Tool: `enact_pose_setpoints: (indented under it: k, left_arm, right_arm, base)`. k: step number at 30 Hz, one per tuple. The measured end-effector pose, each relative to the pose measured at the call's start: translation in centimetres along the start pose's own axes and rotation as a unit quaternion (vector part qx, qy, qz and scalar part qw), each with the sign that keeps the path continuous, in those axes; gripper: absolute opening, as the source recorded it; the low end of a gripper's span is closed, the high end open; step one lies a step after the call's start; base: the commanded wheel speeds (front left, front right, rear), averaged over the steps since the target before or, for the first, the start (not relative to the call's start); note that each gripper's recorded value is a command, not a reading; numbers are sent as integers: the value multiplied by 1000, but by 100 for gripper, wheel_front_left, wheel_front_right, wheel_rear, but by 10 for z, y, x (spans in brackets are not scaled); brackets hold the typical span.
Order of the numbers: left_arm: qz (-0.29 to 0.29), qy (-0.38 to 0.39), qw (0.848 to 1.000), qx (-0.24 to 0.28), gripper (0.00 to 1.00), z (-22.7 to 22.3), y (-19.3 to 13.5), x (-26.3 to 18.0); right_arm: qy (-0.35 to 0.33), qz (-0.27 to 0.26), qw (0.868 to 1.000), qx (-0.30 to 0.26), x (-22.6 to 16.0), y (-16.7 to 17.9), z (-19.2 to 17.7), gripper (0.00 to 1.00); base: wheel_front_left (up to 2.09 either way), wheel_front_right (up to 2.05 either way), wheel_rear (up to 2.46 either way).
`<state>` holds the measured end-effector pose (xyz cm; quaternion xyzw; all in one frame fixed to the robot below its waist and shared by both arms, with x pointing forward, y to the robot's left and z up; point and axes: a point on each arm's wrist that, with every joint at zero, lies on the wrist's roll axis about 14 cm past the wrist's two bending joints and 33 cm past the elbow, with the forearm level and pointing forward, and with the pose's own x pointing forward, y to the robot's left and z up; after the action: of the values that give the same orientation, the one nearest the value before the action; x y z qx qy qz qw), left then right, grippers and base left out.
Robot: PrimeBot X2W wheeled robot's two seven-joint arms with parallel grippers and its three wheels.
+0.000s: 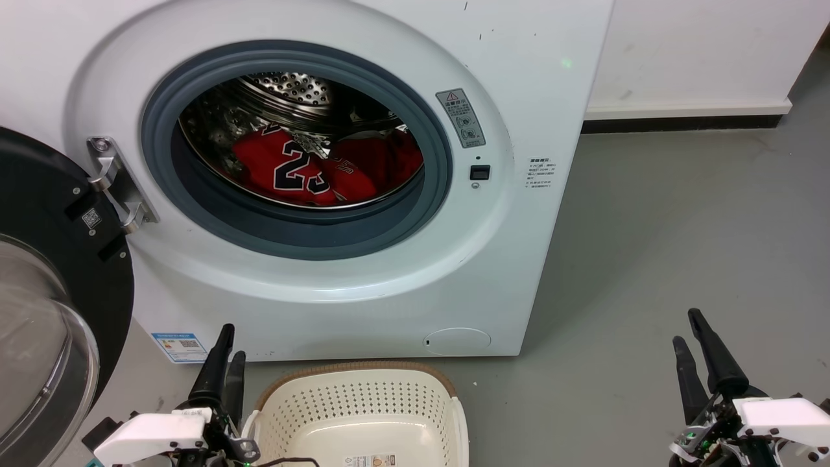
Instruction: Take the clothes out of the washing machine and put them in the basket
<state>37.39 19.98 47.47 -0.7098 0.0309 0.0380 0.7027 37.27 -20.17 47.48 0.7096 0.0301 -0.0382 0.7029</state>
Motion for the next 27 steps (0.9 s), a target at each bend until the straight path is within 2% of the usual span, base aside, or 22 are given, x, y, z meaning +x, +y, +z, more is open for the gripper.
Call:
enact_pose_setpoints:
  k: [10, 14, 20, 27]
  left_arm:
    - [-5, -24, 1000, 18, 100, 8, -3, -3]
    - [-6, -40, 998, 49, 100, 16, -5, -3]
    - [-1, -66, 993, 92, 100, 31, -6, -5]
    - [-1, -102, 983, 150, 100, 50, -17, -7]
  right_arm:
    - [-16, 5, 1000, -11, -4, 2, 1, 100]
    - [-26, 7, 999, -24, -4, 4, 6, 100]
    - [-47, -3, 994, -100, -8, 1, 18, 100]
    - [-63, 11, 977, -204, -9, 14, 27, 100]
  base:
    - [0, 0, 0]
    - [0, 0, 0]
    - [0, 0, 0]
    - [0, 0, 0]
